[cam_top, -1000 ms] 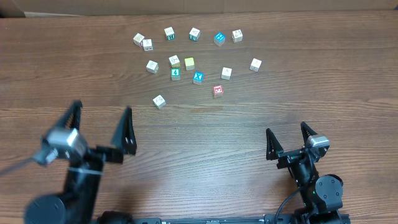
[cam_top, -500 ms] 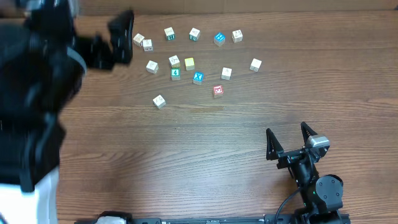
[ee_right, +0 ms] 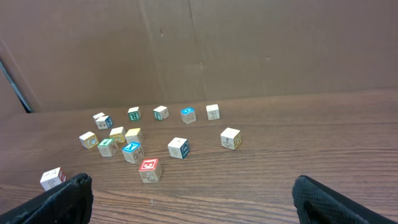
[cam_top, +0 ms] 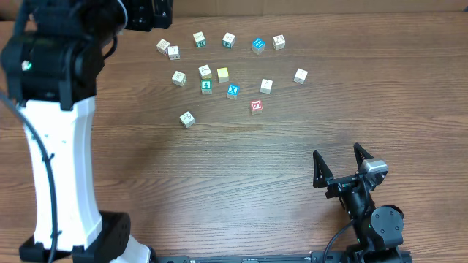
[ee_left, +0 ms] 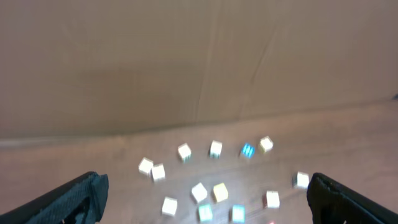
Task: Form a horizontal line
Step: 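Raise the left arm and reach toward the lower-left white block, then lower the left gripper and grasp the white block with letter T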
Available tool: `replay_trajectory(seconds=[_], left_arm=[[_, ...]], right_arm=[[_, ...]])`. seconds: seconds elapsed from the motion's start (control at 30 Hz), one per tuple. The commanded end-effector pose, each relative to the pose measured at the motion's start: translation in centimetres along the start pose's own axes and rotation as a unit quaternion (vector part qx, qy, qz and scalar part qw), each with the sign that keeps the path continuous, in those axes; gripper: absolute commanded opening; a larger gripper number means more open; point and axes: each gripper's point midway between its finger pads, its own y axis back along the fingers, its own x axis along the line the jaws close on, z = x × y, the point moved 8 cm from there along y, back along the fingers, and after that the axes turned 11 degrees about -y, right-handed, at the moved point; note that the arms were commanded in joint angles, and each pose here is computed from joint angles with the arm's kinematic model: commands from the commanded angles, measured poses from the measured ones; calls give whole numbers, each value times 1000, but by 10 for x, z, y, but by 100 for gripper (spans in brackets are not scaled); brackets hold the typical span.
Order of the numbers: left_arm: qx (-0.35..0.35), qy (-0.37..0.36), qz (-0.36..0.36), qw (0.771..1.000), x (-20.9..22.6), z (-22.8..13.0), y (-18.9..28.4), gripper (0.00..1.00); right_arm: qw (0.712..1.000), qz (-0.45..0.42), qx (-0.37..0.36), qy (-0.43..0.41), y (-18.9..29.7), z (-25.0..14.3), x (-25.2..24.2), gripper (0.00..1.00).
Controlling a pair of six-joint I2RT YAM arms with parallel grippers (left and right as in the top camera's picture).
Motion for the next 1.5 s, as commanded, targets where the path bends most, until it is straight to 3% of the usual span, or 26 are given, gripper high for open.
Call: replay_trajectory(seconds=[0.0,0.07,0.13,0.17,0.37,0.53,0.83,0.87,0.97,1.07,1.17,1.47], left_arm=[[20,-18,-4,1000,2,-5,-9,99],[53,-28,-3,998,3,-16,-19,100],[98,-35,1,995,5,-31,-33,29],[116,-33,1,993,6,-37,-38,4],[256,-13,-23,966,3,-85,-64,4],[390,20,-39,920,-2,-131,-85,4],[513,70,-37,855,-4,-196,-130,4],[524,73,-37,848,-5,-202,-132,7],[549,75,-40,832,-7,-218,-134,29],[569,76,-42,817,-8,-233,-138,35],[579,77,-43,811,-9,-246,-143,53],[559,103,-21,823,-10,-275,-171,62]], right_arm=[[1000,0,-2,1,0,-2,-1,100],[1000,0,-2,1,0,-2,-1,100],[1000,0,-2,1,0,-2,-1,100],[1000,0,-2,1,0,-2,-1,100],[1000,0,-2,1,0,-2,-1,100],[1000,0,-2,1,0,-2,-1,100],[1000,0,-2,1,0,-2,-1,100],[1000,0,-2,1,0,-2,-1,100],[1000,0,-2,1,0,-2,-1,100],[1000,0,-2,1,0,-2,-1,100],[1000,0,-2,1,0,-2,-1,100],[1000,0,-2,1,0,-2,-1,100]])
